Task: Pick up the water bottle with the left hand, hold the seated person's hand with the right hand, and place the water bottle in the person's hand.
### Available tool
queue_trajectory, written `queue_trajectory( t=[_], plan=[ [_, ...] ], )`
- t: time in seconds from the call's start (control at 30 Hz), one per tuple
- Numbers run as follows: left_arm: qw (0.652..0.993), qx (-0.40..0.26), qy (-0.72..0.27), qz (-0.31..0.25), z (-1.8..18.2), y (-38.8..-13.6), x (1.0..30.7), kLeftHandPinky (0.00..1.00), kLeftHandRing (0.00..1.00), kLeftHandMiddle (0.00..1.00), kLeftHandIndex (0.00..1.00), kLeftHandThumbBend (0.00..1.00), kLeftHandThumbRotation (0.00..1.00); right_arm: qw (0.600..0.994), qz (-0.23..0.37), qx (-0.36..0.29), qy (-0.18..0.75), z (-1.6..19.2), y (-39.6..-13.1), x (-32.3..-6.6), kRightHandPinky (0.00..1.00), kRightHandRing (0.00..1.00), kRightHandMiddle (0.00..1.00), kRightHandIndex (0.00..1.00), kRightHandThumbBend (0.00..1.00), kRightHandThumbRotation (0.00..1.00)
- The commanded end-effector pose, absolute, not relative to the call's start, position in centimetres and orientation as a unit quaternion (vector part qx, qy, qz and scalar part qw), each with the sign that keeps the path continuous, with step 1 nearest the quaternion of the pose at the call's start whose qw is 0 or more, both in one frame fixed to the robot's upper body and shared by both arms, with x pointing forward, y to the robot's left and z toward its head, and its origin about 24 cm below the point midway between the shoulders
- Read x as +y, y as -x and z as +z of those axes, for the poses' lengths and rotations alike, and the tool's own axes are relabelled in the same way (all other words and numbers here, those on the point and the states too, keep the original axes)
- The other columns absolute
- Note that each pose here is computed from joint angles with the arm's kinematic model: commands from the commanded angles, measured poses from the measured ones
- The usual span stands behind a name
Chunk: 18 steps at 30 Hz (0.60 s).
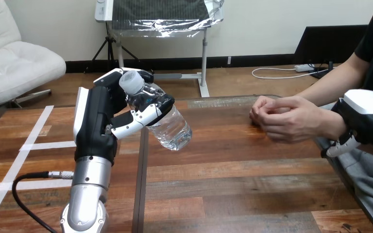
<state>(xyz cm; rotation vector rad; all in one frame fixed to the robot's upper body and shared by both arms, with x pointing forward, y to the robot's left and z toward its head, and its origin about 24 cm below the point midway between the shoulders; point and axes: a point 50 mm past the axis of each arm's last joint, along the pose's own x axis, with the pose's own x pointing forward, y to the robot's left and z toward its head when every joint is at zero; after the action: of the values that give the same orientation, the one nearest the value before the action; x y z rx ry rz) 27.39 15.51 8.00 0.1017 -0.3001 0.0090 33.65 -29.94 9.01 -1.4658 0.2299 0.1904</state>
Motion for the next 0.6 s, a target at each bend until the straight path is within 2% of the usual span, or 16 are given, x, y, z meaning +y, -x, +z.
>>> queue_trajectory(
  t=[0.0, 0.57],
  plan=[
    [0.975, -0.217, -0.044, -0.007, 11.13, -28.68, 14.37, 0.41, 0.41, 0.45, 0.51, 0.6, 0.0, 0.74, 0.039, 0.028, 0.671, 14.12, -34.85, -29.39, 0.12, 0.19, 0.28, 0.31, 0.72, 0.0],
    [0.975, -0.217, -0.041, -0.011, 11.12, -28.69, 14.04, 0.41, 0.42, 0.45, 0.51, 0.6, 0.0, 0.736, 0.041, 0.014, 0.676, 14.64, -34.5, -28.9, 0.12, 0.19, 0.27, 0.3, 0.75, 0.0]
  ],
)
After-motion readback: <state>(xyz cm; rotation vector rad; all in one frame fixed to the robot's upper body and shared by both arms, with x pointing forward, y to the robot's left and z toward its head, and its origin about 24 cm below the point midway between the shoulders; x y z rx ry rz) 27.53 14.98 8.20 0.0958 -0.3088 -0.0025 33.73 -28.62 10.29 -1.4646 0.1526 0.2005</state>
